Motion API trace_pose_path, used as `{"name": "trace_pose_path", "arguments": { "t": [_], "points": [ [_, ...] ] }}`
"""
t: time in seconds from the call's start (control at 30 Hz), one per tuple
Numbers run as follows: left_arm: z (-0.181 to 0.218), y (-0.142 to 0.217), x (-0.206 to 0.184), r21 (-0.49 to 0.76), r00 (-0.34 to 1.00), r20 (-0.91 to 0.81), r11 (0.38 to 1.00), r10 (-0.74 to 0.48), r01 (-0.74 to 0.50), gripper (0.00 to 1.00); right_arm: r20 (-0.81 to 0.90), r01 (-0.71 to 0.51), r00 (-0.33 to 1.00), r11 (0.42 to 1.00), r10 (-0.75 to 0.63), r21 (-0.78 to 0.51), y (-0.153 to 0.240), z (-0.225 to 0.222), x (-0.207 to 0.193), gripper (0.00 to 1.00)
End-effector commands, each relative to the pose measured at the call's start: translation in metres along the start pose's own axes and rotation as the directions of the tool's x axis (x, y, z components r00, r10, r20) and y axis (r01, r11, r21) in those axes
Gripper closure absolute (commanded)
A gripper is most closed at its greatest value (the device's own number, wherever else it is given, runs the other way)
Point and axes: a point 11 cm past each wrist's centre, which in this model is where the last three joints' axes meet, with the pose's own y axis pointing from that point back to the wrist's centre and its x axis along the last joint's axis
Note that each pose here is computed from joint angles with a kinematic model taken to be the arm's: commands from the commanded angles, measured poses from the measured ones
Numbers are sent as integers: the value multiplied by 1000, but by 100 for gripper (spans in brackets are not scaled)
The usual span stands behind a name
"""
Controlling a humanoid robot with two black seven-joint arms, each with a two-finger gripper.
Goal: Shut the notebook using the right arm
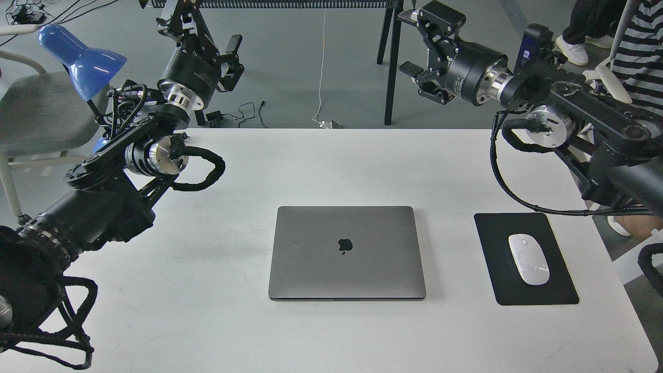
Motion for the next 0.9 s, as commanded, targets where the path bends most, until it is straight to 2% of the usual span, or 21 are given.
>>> {"name": "trace_pose_path", "arguments": {
  "t": [0.0, 0.13, 0.33, 0.5, 0.87],
  "points": [
    [0, 0, 1, 0, 1000, 1, 1000, 2, -2, 0, 90, -85, 993, 995, 79, 60, -3, -9, 20, 0],
    [0, 0, 0, 0, 1000, 0, 1000, -1, 1, 0, 221, -102, 972, 991, 80, 87, -12, 2, 16, 0],
    [0, 0, 0, 0, 1000, 1, 1000, 1, -1, 0, 374, -135, 923, 986, 90, 97, -5, 17, 31, 0],
    [0, 0, 0, 0, 1000, 1, 1000, 1, -1, 0, 424, -185, 896, 978, 130, 92, -2, 28, 46, 0],
    [0, 0, 0, 0, 1000, 1, 1000, 1, -1, 0, 430, -201, 892, 974, 140, 101, -2, 24, 51, 0]
  ]
}}
